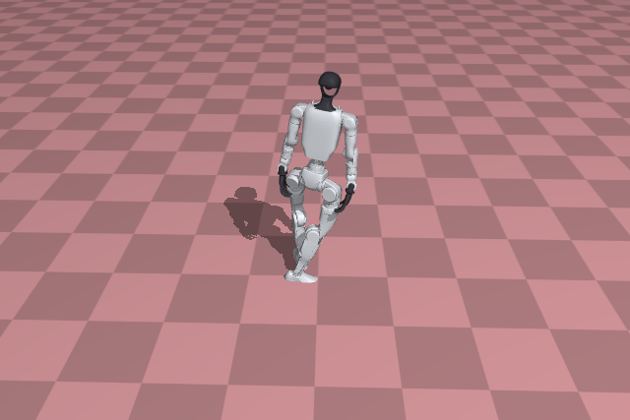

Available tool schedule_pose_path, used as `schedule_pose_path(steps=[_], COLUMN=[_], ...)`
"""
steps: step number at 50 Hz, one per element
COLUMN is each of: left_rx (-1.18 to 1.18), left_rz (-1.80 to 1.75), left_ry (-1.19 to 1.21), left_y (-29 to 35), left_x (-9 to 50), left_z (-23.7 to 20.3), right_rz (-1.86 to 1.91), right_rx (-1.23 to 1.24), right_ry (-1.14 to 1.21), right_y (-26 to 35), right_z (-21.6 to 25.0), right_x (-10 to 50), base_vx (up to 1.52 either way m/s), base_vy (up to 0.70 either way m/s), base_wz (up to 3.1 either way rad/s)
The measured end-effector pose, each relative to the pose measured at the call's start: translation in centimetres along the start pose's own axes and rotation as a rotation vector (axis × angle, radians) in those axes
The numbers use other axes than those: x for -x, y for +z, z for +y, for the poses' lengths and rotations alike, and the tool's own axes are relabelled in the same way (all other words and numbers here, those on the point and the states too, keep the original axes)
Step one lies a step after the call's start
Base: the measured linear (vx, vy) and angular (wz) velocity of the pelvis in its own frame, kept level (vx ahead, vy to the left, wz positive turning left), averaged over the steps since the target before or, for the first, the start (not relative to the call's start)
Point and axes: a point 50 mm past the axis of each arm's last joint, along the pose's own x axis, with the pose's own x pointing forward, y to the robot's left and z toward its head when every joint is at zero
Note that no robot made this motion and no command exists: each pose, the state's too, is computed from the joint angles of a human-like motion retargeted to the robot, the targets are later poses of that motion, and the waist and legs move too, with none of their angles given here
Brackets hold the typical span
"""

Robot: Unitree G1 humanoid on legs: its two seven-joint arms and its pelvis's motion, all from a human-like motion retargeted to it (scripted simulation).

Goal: In place motions

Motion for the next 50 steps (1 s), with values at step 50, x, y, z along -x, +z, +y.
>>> schedule_pose_path(steps=[50], left_rx=[0.178], left_rz=[0.211], left_ry=[-0.136], left_y=[-6.3], left_x=[-0.3], left_z=[-1.6], right_rz=[-0.075], right_rx=[0.21], right_ry=[-0.101], right_y=[2.7], right_z=[-1.2], right_x=[0.8], base_vx=[0.12], base_vy=[-0.01], base_wz=[0.63])
